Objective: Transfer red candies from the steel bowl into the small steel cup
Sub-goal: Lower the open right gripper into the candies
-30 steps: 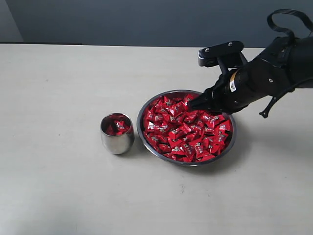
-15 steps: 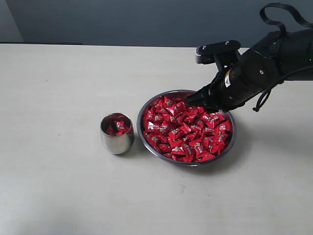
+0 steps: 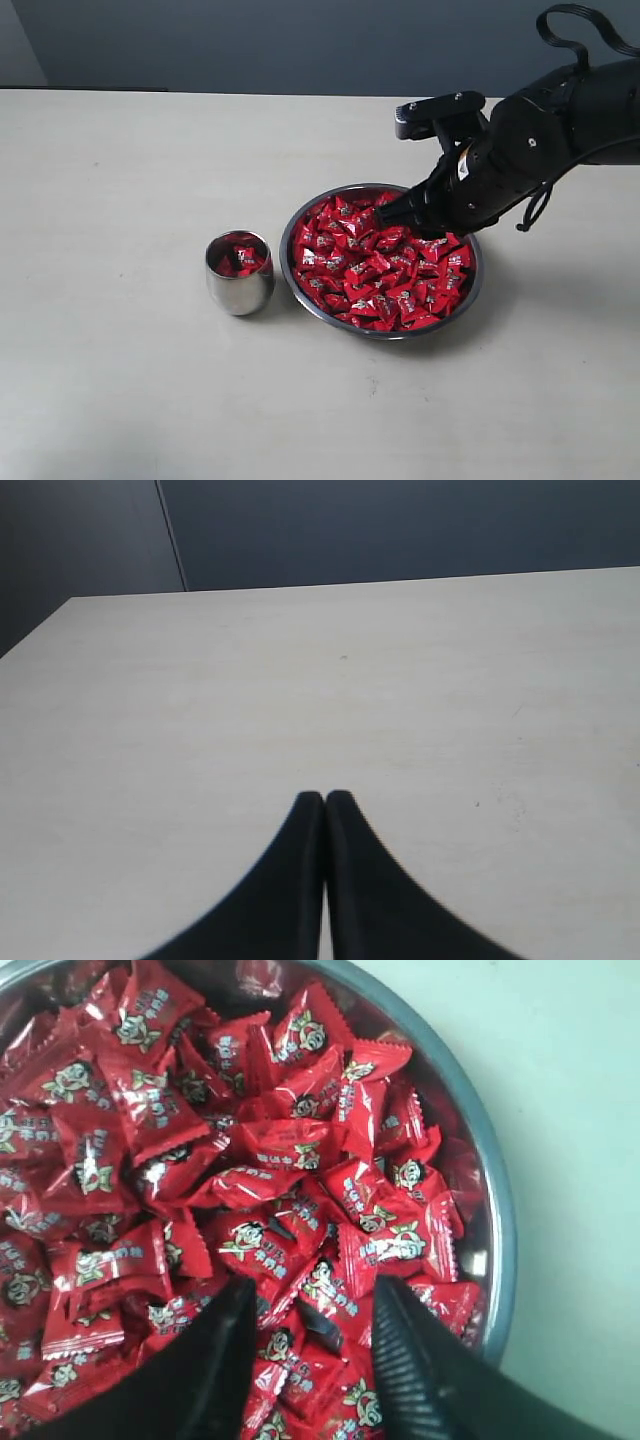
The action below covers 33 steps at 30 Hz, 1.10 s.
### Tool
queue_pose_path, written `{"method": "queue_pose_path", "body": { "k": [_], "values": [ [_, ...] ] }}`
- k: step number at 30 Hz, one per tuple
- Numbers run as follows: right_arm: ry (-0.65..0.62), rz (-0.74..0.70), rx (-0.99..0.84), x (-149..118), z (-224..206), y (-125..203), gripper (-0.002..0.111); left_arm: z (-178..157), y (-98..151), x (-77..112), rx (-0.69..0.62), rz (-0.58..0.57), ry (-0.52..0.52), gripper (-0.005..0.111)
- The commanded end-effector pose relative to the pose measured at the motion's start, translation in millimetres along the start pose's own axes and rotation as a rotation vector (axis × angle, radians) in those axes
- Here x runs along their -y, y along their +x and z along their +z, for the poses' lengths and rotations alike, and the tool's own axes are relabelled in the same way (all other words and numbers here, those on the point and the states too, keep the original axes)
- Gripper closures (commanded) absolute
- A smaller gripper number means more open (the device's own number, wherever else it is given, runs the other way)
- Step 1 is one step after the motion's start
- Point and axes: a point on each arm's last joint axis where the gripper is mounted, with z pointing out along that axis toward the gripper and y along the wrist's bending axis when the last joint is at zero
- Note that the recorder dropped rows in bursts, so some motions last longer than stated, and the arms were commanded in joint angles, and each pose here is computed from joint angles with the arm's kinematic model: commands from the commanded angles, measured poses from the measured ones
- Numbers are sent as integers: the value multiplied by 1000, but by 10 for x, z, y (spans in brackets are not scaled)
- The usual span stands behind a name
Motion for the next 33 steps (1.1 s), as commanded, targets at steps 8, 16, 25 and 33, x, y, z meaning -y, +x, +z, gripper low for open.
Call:
{"method": "queue_pose_path", "body": {
  "k": [8,16,25,33],
  "values": [
    [-102,221,-83,-92,27,49,70,1,6,3,8,2,5,106],
    [-132,359,-171,-142,136,120,70,1,6,3,8,2,5,106],
    [-164,480,-248,-219,186,9,70,1,6,3,8,2,5,106],
    [-185,509,-251,-252,77,-136,72,1,6,3,8,2,5,106]
  ]
}}
